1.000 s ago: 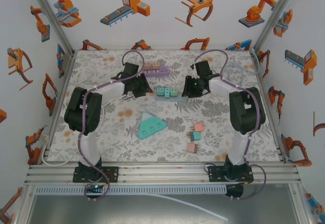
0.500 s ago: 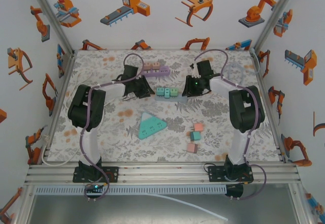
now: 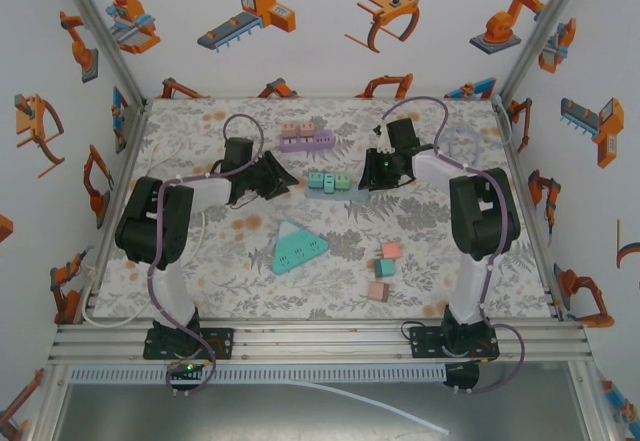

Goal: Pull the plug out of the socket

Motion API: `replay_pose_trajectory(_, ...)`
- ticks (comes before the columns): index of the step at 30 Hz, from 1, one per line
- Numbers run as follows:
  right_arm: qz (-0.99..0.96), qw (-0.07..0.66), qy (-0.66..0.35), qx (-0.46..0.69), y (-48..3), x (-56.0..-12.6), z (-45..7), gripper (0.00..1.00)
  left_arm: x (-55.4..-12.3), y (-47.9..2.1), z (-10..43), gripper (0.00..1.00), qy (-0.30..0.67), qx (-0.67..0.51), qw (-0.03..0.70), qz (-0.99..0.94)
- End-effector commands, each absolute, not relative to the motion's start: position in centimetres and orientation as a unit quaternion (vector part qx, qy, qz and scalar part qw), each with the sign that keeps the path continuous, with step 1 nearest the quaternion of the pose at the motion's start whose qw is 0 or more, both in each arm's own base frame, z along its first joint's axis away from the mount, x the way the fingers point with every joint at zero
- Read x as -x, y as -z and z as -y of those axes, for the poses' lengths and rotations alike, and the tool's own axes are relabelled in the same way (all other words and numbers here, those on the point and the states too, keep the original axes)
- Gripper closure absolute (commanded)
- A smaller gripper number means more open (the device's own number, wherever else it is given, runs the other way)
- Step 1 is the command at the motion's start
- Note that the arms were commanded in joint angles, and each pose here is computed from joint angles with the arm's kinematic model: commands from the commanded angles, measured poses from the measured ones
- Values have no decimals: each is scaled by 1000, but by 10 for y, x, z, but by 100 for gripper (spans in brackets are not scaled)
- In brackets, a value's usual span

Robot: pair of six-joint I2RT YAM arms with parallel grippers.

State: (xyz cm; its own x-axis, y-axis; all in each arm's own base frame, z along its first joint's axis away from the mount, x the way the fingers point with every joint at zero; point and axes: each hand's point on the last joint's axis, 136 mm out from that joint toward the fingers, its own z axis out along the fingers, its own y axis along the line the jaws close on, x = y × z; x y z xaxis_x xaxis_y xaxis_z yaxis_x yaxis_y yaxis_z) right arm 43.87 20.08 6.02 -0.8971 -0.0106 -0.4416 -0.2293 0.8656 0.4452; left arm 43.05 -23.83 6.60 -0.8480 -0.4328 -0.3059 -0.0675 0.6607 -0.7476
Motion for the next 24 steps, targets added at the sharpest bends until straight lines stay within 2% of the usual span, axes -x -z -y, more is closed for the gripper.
replay_pose_trajectory(1,-945,161,-274,80,-37,-414,-224,63,-446,-73,251,55,412,143,240,-867)
replay_pose_trajectory(7,-946,156,-272,80,-35,-413,-224,63,-444,-62,267,58,415,129,220,-873)
replay_pose_trajectory(13,-946,151,-276,76,-35,-411,-225,63,-432,-43,270,69,409,130,188,-884)
replay_pose_trajectory(20,-939,137,-306,80,-40,-398,-241,64,-418,-41,280,71,423,116,159,-885)
replay_pose_trajectory(24,-930,135,-332,84,-48,-386,-256,65,-410,-51,268,71,421,122,169,-883)
